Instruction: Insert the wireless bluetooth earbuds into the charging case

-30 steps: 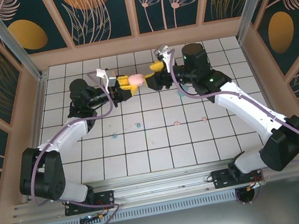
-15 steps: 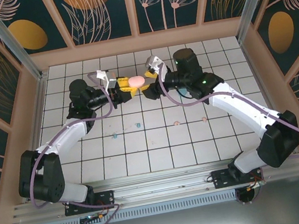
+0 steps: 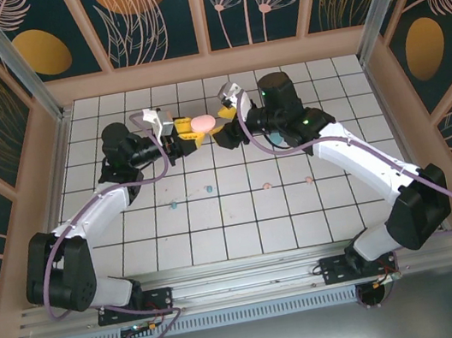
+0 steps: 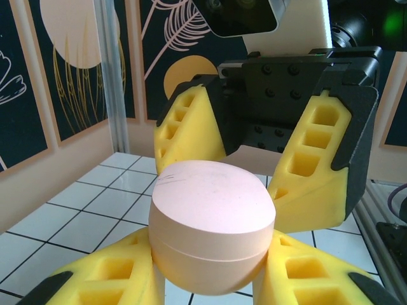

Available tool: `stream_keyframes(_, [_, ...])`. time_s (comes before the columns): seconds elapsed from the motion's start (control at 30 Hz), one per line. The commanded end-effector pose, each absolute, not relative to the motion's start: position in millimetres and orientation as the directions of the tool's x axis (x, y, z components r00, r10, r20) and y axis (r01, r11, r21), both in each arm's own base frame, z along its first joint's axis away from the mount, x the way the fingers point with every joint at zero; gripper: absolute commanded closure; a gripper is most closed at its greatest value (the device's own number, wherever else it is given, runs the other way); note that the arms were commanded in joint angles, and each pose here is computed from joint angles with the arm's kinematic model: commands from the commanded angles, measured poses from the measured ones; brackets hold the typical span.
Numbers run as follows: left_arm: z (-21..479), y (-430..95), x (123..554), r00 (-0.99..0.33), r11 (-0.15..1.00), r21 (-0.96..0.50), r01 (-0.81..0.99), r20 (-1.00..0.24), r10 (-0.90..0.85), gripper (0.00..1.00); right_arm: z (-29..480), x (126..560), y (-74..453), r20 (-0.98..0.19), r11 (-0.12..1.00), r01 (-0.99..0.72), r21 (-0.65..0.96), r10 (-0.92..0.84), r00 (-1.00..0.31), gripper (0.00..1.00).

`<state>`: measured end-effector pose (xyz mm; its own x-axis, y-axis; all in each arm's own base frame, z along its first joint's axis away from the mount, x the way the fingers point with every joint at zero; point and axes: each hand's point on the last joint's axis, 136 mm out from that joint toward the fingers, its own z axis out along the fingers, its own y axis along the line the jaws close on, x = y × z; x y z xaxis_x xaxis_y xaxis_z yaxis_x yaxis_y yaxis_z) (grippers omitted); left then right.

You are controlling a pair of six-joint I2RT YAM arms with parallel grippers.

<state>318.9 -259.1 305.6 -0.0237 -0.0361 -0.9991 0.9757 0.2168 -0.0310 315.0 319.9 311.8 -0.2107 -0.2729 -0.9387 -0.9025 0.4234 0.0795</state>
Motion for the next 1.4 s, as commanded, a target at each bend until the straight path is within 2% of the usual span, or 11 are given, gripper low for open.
stream_keyframes(0.0, [306, -260, 307, 0.002, 0.174, -0.003, 0.985, -1.000, -0.025, 0.80, 340, 320, 325, -0.961, 0.419, -0.903, 0.090, -0.201, -0.189, 0.34])
stream_keyframes(0.7, [298, -261, 308, -0.007, 0.172, -0.007, 0.985, -1.000, -0.002, 0.81, 351, 335, 321, -0.960, 0.414, -0.900, 0.137, -0.167, -0.223, 0.39])
stream_keyframes(1.07, [294, -260, 314, -0.016, 0.200, -0.018, 0.980, -1.000, -0.014, 0.82, 333, 365, 300, -0.921, 0.505, -0.817, 0.278, -0.103, -0.376, 0.41])
stream_keyframes(1.27, [290, -260, 319, -0.031, 0.221, -0.032, 0.975, -0.999, -0.011, 0.82, 334, 361, 300, -0.888, 0.459, -0.811, 0.364, -0.091, -0.450, 0.42])
stream_keyframes(1.37, [289, -258, 326, -0.042, 0.261, -0.043, 0.964, -0.999, -0.008, 0.84, 333, 360, 295, -0.883, 0.483, -0.793, 0.371, -0.081, -0.462, 0.40])
